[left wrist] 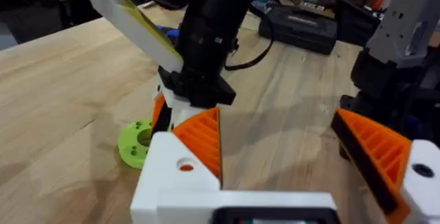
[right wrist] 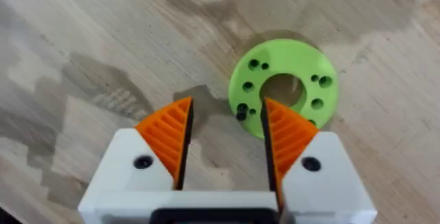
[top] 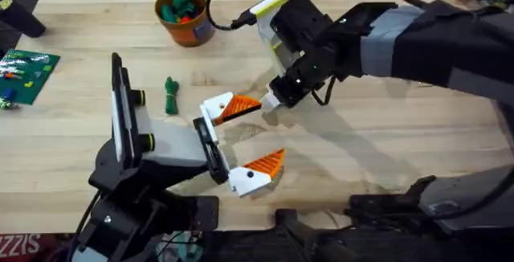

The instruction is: Pick up the gripper from the table and insert it into the empty holder that is missing its gripper. Then pick up a screw, insert it into the mounting hole, and use the screwdriver to tighten it. Finally, clean up the table by picking up the vegetable and placing it into the bucket.

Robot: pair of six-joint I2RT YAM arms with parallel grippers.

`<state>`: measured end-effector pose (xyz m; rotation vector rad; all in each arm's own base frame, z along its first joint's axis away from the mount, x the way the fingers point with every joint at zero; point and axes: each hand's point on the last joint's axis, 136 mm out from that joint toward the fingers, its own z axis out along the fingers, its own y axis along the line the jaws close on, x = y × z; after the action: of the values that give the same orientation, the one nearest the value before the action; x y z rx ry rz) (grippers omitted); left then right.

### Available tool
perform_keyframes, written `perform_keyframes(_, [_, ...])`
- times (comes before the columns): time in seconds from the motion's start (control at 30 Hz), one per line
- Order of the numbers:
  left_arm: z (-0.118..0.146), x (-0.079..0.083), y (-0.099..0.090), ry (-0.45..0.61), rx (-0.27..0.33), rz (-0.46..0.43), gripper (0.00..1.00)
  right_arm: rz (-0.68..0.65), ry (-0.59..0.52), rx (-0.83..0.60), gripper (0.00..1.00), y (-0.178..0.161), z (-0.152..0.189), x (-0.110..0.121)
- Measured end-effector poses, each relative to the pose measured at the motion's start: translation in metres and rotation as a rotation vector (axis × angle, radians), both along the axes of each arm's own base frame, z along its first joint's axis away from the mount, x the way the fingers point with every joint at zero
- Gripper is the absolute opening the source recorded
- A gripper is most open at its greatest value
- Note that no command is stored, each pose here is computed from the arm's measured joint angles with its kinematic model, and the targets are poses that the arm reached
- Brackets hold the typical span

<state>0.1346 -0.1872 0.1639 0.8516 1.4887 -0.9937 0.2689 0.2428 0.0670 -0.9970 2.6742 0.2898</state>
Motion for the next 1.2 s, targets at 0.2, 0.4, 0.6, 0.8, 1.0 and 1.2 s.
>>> perform_keyframes(0.2, [0.0, 0.0, 0.0, 0.0, 0.0, 0.0, 0.988, 0.012, -0.004, -0.002, 0.565, 0.0, 0.0, 0.0])
perform_keyframes(0.4, [0.0, 0.0, 0.0, 0.0, 0.0, 0.0, 0.988, 0.013, 0.003, -0.008, 0.565, 0.0, -0.003, 0.0])
perform_keyframes(0.6, [0.0, 0.0, 0.0, 0.0, 0.0, 0.0, 0.988, 0.015, 0.012, -0.023, 0.565, -0.001, -0.01, 0.0])
perform_keyframes(0.8, [0.0, 0.0, 0.0, 0.0, 0.0, 0.0, 0.988, 0.016, 0.01, -0.025, 0.537, -0.001, -0.01, 0.001])
perform_keyframes(1.0, [0.0, 0.0, 0.0, 0.0, 0.0, 0.0, 0.988, 0.015, 0.0, -0.033, 0.356, -0.002, -0.01, 0.003])
perform_keyframes(1.2, [0.0, 0.0, 0.0, 0.0, 0.0, 0.0, 0.988, 0.01, -0.003, -0.043, 0.13, -0.004, -0.012, 0.004])
